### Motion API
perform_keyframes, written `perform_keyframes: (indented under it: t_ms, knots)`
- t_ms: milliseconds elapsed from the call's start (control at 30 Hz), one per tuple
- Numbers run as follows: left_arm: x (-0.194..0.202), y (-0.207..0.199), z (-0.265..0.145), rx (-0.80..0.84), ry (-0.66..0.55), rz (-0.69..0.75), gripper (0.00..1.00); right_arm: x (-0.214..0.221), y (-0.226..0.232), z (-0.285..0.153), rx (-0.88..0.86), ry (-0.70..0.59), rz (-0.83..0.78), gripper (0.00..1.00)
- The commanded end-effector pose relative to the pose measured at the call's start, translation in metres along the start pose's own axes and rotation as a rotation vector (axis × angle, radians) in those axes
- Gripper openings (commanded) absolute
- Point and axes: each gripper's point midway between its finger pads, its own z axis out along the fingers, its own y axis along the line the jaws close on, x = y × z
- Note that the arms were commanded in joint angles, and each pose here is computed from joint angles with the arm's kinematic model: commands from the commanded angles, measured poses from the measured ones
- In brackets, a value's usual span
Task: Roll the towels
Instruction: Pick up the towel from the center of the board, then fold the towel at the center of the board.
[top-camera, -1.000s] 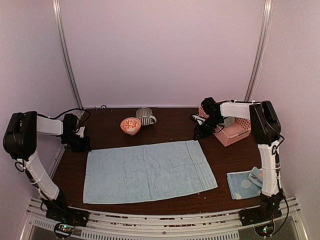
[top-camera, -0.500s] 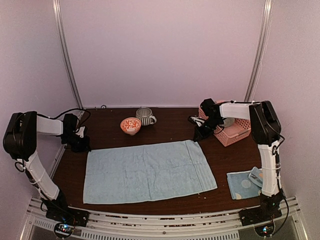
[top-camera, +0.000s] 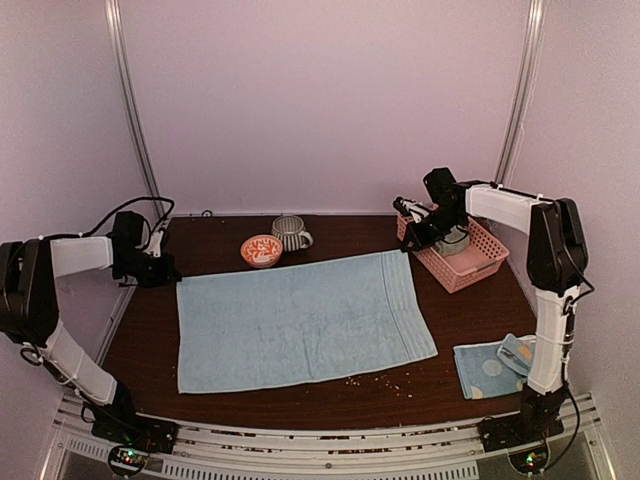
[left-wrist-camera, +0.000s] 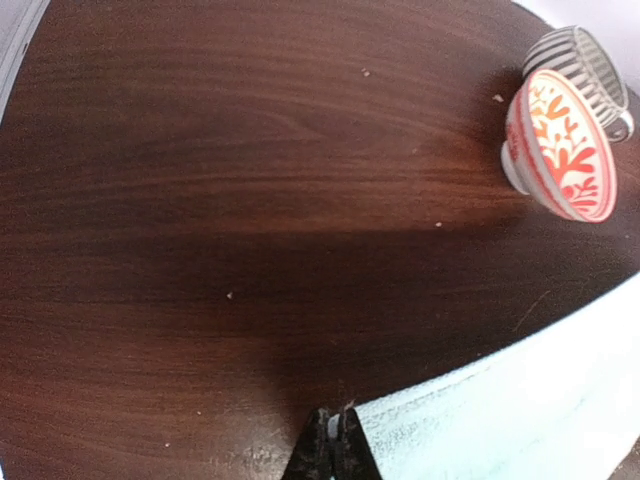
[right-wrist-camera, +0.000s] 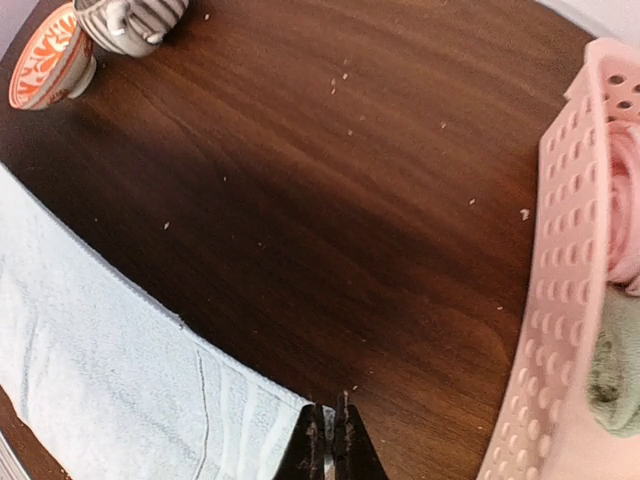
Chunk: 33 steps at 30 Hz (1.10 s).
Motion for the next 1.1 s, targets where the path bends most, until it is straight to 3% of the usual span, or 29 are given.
perform_keyframes:
  t_ms: [0, 367, 1067]
  knots:
    - [-0.027, -0.022, -0.021, 0.084, -0.109, 0.036, 0.0, -0.029, -0.011, -0.032, 0.044, -0.108, -0.003, 0.0]
    - [-0.022, -0.05, -0.053, 0.2, -0.145, 0.031, 0.0, -0.025, -0.016, -0.053, 0.058, -0.144, -0.027, 0.0]
    - [0.048, -0.047, -0.072, 0.161, 0.046, -0.052, 0.0, 0.052, 0.003, -0.085, 0.004, -0.119, -0.14, 0.0]
